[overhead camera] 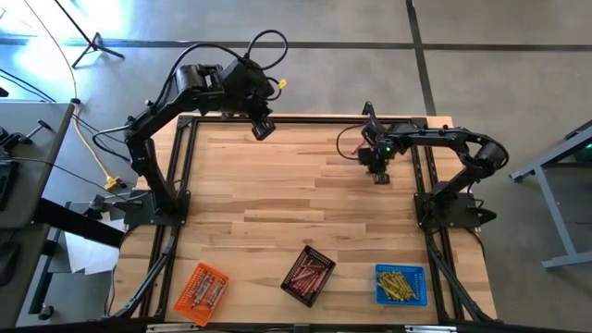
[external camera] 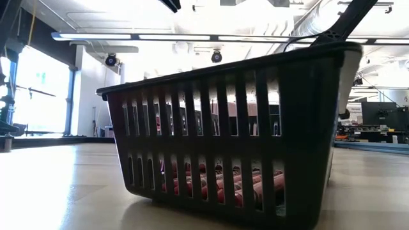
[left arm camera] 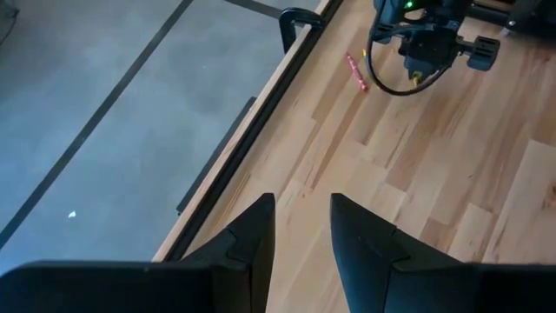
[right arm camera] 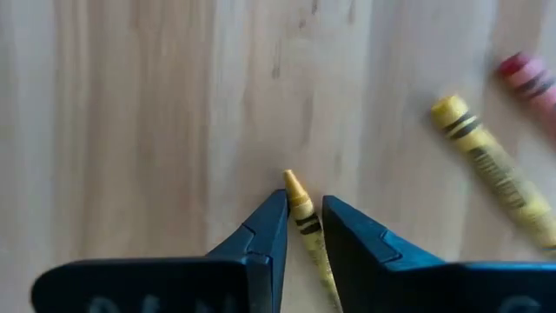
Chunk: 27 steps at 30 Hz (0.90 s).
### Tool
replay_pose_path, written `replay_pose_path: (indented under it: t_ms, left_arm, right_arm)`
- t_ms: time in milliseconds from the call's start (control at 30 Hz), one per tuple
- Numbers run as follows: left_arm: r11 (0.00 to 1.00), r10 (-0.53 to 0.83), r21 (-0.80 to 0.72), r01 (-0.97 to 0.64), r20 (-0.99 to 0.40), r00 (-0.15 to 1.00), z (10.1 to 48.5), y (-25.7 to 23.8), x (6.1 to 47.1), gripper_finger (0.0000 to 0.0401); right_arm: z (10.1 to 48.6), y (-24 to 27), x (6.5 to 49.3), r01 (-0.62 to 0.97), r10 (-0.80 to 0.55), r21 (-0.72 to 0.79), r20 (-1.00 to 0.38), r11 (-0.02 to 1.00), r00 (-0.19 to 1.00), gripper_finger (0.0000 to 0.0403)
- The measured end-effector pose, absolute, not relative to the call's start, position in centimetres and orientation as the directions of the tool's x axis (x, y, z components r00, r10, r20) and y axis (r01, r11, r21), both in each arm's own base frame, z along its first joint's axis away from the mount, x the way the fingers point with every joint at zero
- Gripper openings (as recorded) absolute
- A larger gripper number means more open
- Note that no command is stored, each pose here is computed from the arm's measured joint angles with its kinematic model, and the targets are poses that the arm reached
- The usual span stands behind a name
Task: Sort crayons
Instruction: Put the yellow crayon into the blue bin
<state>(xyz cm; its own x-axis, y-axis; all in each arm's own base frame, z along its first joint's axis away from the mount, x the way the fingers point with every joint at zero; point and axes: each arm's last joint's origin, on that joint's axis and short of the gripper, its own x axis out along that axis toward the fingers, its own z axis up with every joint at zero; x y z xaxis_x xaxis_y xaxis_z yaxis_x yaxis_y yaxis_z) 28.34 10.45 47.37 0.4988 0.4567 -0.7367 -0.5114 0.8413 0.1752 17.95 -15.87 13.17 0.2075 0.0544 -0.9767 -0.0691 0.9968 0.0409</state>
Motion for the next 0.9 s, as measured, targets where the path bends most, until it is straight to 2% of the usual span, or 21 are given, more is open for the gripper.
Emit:
replay_pose_path:
  t_ms: [100, 367, 633, 900]
  left_arm:
    - [0.842, 0.456, 0.176, -0.51, -0.737, 0.499, 47.4, 10.4, 28.3, 0.0101]
    - [0.843, 0.454, 0.174, -0.509, -0.737, 0.5, 47.4, 10.4, 28.4, 0.0101]
    - [0.838, 0.45, 0.158, -0.521, -0.74, 0.499, 47.3, 10.3, 28.4, 0.0101]
    - [0.844, 0.434, 0.171, -0.508, -0.774, 0.46, 45.9, 10.4, 29.1, 0.0101]
  right_arm:
    - [13.1, -15.7, 17.8, -0.036, 0.078, 0.072, -0.979, 0.997, 0.189, 0.0067]
    - [13.7, -16.0, 18.1, -0.129, 0.054, 0.031, -0.981, 0.991, 0.184, 0.0067]
    - [14.5, -16.0, 17.5, -0.116, 0.047, 0.043, -0.998, 0.992, 0.032, 0.0067]
    - [14.1, -15.8, 16.7, -0.099, 0.093, 0.091, -0.995, 0.991, 0.018, 0.0067]
